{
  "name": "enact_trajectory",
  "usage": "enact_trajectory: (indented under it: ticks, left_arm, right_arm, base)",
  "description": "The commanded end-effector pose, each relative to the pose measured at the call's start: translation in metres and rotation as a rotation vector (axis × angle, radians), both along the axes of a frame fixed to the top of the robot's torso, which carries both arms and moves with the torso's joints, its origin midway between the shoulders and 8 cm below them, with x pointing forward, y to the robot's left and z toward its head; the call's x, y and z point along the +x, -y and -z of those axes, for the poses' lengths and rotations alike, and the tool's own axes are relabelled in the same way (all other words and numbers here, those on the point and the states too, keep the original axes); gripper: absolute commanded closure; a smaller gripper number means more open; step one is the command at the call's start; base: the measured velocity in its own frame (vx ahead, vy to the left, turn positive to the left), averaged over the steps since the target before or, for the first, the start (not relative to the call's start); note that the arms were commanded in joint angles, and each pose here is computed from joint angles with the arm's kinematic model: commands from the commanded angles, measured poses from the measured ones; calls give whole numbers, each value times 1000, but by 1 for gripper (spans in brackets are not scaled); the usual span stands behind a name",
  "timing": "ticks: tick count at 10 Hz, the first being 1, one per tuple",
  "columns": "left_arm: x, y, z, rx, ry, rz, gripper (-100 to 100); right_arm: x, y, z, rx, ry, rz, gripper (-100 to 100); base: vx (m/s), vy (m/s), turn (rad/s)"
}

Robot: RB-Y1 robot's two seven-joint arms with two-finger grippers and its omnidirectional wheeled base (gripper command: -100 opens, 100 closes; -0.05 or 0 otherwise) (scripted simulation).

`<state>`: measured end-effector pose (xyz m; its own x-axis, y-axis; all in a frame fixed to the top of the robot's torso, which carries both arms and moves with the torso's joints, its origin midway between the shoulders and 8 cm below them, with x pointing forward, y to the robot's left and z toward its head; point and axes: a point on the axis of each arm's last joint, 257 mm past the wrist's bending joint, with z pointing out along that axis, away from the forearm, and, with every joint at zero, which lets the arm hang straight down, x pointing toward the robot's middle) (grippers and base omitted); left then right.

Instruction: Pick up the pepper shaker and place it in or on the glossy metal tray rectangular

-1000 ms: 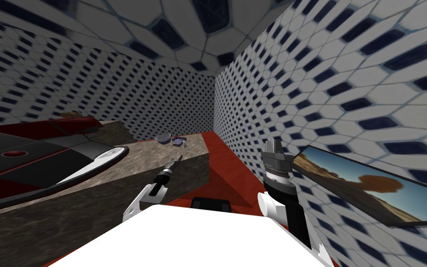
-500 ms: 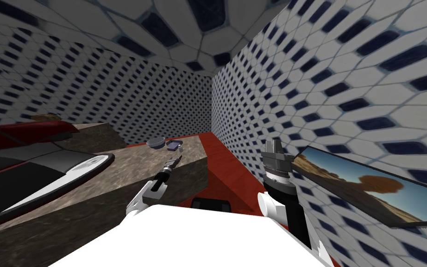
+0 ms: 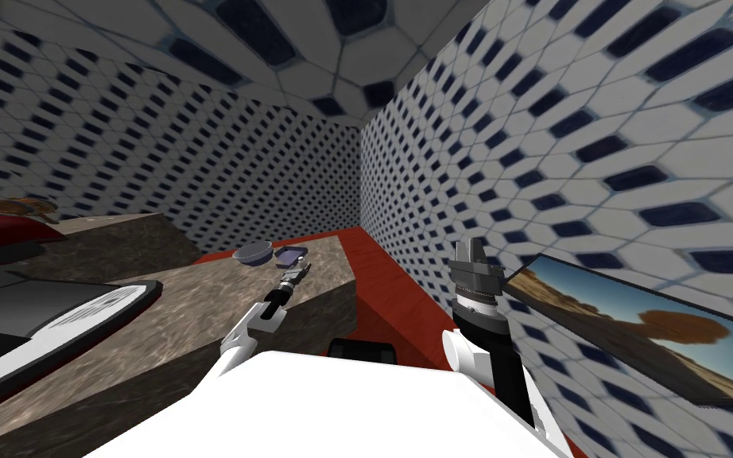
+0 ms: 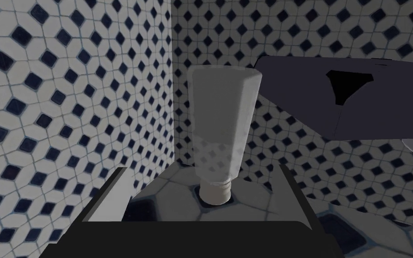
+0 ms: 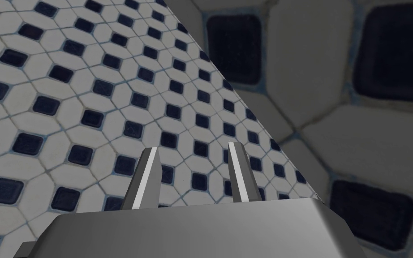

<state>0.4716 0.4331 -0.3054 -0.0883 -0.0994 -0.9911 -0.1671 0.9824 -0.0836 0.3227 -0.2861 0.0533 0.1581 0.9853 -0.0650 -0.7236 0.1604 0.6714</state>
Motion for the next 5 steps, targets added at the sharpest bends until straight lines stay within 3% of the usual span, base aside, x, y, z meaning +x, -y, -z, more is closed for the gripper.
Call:
enact_trajectory:
  ticks: [1,2,3,5]
  left_arm:
    - [0,0,0,0,0,0,0]
    - [0,0,0,0,0,0,-100]
    - [0,0,0,0,0,0,100]
    - [0,0,0,0,0,0,100]
  right_arm:
    - [0,0,0,0,0,0,0]
    - [0,0,0,0,0,0,0]
    - [0,0,0,0,0,0,0]
    - [0,0,0,0,0,0,0]
  base:
    - [0,0,0]
    - [0,0,0]
    - [0,0,0]
    - [0,0,0]
